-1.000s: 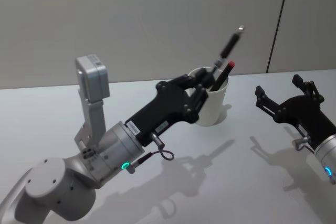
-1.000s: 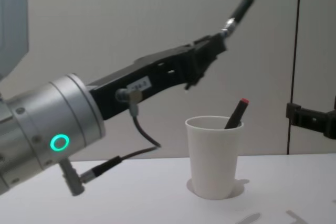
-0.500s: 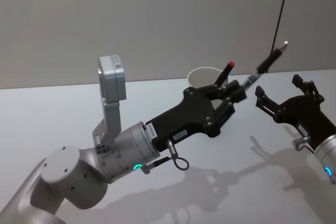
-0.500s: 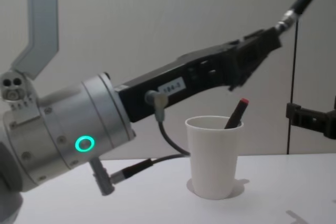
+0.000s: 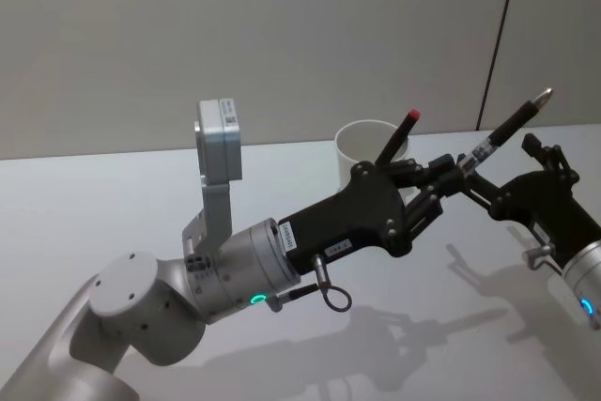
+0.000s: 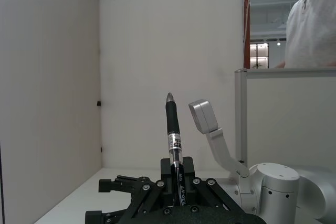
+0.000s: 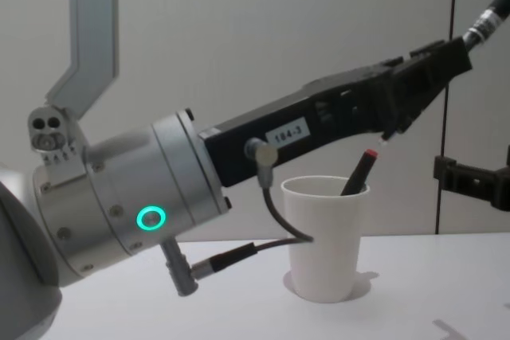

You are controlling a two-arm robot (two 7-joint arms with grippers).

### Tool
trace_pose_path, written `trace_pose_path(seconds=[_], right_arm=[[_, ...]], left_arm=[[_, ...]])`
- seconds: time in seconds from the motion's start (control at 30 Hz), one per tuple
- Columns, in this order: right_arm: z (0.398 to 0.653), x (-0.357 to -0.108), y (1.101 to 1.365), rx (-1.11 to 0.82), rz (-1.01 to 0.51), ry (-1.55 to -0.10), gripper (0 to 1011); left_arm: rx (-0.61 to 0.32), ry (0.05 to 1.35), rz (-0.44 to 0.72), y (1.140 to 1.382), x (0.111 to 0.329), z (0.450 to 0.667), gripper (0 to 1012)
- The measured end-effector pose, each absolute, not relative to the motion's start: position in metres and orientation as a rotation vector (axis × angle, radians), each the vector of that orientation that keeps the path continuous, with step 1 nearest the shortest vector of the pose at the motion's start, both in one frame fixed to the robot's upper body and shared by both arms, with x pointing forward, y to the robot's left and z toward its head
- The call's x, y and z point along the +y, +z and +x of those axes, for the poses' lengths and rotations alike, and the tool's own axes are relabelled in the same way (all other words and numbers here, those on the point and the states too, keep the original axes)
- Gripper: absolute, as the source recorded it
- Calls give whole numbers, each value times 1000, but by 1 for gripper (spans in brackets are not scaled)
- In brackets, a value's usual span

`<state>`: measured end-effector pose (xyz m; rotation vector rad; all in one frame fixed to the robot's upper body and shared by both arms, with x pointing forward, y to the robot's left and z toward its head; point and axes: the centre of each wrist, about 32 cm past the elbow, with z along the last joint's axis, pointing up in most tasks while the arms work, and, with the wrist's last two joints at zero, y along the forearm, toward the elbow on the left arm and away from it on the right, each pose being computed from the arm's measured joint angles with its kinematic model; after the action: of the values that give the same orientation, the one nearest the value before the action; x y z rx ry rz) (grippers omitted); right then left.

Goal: Place the pen into the pen holder.

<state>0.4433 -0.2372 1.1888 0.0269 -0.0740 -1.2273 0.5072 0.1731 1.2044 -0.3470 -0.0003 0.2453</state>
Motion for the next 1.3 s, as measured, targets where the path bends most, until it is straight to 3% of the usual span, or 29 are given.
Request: trace_pose_path(seconds=[0.4, 1.3], right_arm=[[436, -246, 1193, -41, 67, -1143, 1002], [383, -308, 1212, 121, 195, -942, 1001]], left_arm=[[-1, 222, -346, 1205, 171, 509, 123], [0, 208, -346, 1205, 169, 510, 123]])
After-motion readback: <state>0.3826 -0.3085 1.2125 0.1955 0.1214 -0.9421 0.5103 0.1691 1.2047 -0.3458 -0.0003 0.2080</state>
